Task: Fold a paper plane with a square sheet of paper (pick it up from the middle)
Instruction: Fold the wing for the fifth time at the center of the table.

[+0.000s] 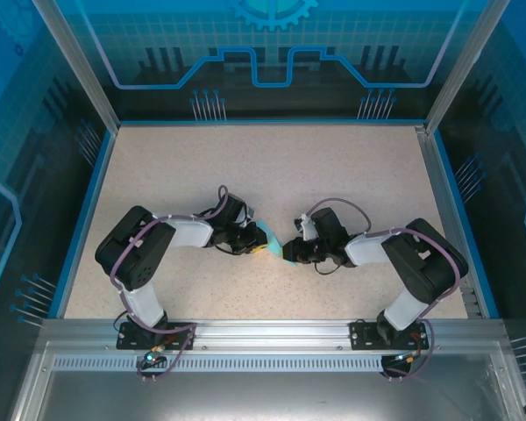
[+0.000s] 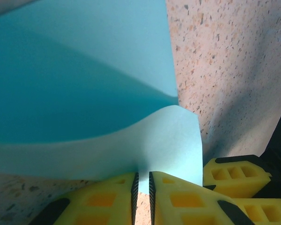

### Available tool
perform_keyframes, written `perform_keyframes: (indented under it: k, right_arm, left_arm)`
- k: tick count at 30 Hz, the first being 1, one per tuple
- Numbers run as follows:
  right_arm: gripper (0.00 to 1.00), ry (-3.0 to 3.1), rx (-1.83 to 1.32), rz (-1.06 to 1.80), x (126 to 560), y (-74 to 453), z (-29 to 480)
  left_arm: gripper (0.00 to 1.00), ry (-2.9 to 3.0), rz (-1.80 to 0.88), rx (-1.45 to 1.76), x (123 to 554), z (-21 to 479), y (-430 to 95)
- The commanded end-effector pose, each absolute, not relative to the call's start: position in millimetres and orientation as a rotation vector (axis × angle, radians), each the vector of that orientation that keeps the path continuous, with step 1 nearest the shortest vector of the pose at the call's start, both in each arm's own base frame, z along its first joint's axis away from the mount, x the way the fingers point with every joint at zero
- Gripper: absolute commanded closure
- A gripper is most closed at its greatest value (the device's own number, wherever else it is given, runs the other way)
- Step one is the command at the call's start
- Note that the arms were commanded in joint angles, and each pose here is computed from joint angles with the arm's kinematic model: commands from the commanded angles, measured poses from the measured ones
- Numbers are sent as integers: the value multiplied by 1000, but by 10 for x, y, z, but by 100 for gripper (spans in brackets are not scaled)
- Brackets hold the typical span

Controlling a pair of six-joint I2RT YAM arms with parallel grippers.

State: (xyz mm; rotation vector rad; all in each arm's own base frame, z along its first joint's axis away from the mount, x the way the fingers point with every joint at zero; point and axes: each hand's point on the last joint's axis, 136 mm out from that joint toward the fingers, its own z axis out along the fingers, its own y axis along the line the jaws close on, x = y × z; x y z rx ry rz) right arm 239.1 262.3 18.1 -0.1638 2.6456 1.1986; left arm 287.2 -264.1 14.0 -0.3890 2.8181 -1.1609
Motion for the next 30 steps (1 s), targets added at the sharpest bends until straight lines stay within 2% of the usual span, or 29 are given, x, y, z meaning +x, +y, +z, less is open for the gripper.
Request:
perform_keyframes:
  k: [1, 5, 13, 30]
  right_arm:
    - [87, 2707, -149, 1194, 2334, 2549, 124]
    - [92, 2736, -100, 1189, 2337, 2512, 30]
    - [93, 2754, -33, 1224, 2356, 2516, -25]
    - [93, 2769, -1, 1254, 2367, 2536, -26]
  left_arm:
    - [82, 2898, -1022, -486, 2804, -115, -2504]
    - [82, 2856, -1086, -419, 2851, 31, -2576]
    - [75, 2678, -1260, -205, 2929, 512, -2737]
    - [77, 2757, -1185, -346, 3041, 194, -2729]
